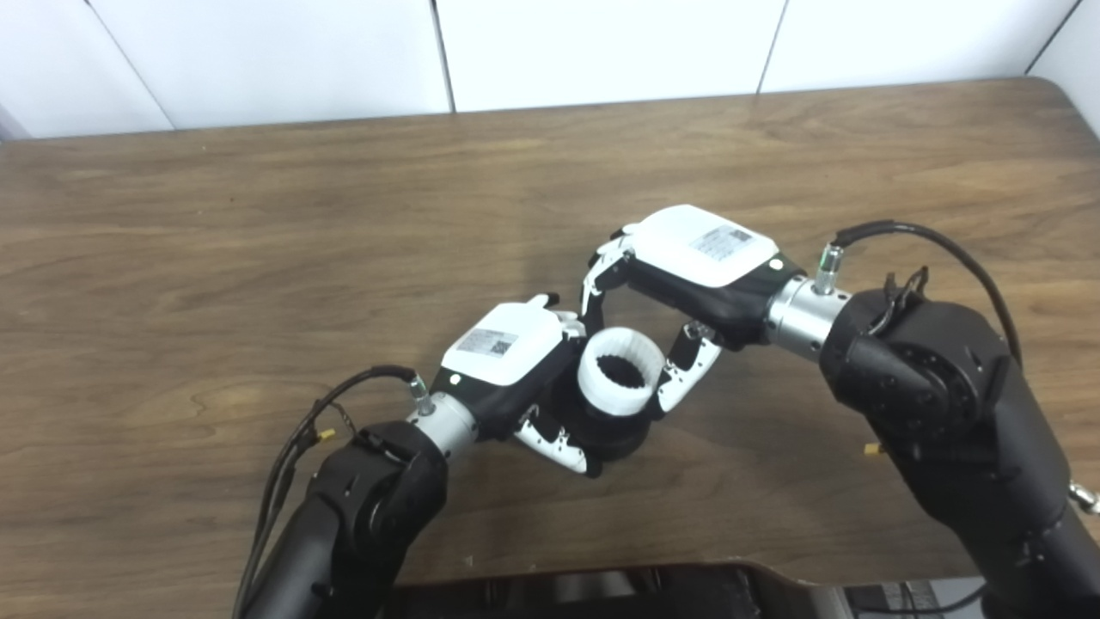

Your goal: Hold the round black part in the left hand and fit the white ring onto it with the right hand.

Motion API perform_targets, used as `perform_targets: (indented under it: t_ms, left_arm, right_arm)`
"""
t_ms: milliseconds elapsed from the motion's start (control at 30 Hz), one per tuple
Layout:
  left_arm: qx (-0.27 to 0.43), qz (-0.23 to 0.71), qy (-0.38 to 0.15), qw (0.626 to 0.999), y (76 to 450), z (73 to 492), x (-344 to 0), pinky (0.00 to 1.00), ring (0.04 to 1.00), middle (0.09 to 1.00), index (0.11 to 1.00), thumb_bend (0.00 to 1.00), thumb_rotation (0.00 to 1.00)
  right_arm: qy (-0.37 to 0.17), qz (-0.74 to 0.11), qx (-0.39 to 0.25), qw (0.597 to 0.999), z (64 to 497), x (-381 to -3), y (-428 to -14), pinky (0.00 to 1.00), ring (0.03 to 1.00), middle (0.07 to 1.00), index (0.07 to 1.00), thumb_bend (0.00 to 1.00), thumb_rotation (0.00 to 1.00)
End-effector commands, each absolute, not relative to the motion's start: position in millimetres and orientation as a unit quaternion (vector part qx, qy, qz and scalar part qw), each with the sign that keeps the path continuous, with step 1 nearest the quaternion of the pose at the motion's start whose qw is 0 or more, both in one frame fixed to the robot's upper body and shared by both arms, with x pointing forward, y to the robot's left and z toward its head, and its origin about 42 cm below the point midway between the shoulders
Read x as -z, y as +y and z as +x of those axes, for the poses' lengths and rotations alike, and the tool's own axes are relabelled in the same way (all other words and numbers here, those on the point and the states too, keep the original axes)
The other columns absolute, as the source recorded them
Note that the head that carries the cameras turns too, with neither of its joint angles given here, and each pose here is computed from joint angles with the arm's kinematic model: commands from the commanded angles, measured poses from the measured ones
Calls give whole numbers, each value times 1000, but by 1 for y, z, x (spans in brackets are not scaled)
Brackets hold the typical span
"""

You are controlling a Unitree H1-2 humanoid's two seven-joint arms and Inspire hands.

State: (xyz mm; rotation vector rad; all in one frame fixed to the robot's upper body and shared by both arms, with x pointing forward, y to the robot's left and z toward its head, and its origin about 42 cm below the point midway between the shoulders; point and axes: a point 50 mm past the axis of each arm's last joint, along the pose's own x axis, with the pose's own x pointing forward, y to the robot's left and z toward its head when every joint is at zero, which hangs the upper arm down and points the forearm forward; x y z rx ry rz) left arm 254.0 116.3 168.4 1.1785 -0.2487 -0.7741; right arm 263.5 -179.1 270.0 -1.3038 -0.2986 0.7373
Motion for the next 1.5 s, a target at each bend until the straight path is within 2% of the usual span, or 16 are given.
perform_targets:
  t_ms: [0, 467, 1467]
  left_arm:
    - [362, 546, -110, 748, 114, 255, -166, 1000, 880, 788, 479, 525, 63]
    - [364, 545, -112, 747, 112, 256, -164, 1000, 880, 791, 480, 526, 64]
    - [364, 545, -115, 746, 115, 253, -170, 1000, 868, 785, 481, 526, 64]
  right_arm:
    - [-166, -595, -323, 717, 263, -278, -175, 915, 843, 724, 480, 526, 138]
    - [-195, -598, -341, 698, 246, -275, -159, 950, 849, 719, 481, 526, 138]
    - [-137, -602, -318, 720, 272, -252, -183, 933, 852, 731, 481, 525, 135]
